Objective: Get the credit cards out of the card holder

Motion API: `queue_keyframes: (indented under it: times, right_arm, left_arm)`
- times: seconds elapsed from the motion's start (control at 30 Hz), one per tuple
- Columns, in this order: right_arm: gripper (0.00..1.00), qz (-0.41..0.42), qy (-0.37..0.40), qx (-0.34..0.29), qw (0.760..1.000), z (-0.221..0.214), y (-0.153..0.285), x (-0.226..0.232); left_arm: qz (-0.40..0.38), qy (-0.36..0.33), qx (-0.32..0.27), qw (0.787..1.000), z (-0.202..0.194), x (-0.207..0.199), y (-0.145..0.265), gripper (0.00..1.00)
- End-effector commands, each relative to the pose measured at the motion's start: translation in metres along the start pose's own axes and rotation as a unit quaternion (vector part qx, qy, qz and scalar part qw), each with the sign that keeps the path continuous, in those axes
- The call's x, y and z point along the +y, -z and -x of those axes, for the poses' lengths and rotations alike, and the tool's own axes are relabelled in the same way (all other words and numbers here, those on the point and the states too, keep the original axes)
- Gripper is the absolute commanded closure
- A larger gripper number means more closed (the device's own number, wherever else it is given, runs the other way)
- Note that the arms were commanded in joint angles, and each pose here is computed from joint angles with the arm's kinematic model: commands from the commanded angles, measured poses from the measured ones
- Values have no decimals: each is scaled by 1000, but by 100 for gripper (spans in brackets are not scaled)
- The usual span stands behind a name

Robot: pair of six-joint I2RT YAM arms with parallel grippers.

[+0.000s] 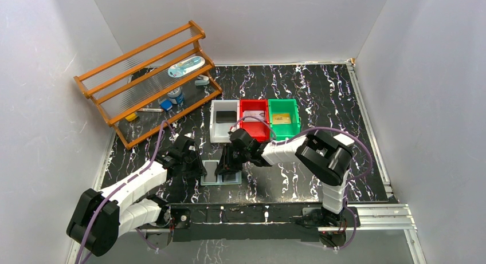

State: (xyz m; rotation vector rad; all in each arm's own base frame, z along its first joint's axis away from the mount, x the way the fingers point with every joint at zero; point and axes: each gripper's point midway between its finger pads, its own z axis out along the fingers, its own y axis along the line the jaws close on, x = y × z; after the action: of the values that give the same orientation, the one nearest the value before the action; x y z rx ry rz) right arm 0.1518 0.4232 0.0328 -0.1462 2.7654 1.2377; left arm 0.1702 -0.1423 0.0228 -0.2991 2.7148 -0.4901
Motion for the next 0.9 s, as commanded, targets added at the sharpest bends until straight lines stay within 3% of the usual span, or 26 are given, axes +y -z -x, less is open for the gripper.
queue_keyframes:
  times: [0.0, 0.33, 0.57, 0.87]
  right_arm:
    - [68, 19, -21, 3, 1000, -2, -10, -3]
    - [75, 38, -41, -11, 998, 2, -10, 2]
    - [100, 41, -25, -26, 999, 7, -2, 8]
    - [100, 22, -7, -33, 999, 6, 11, 4]
  left_arm:
    - [-3, -5, 23, 1000, -12, 3, -2, 78]
    - [-18, -4, 22, 1000, -11, -3, -1, 82]
    - [-19, -5, 20, 1000, -10, -4, 0, 83]
    - [-18, -6, 16, 1000, -9, -4, 0, 83]
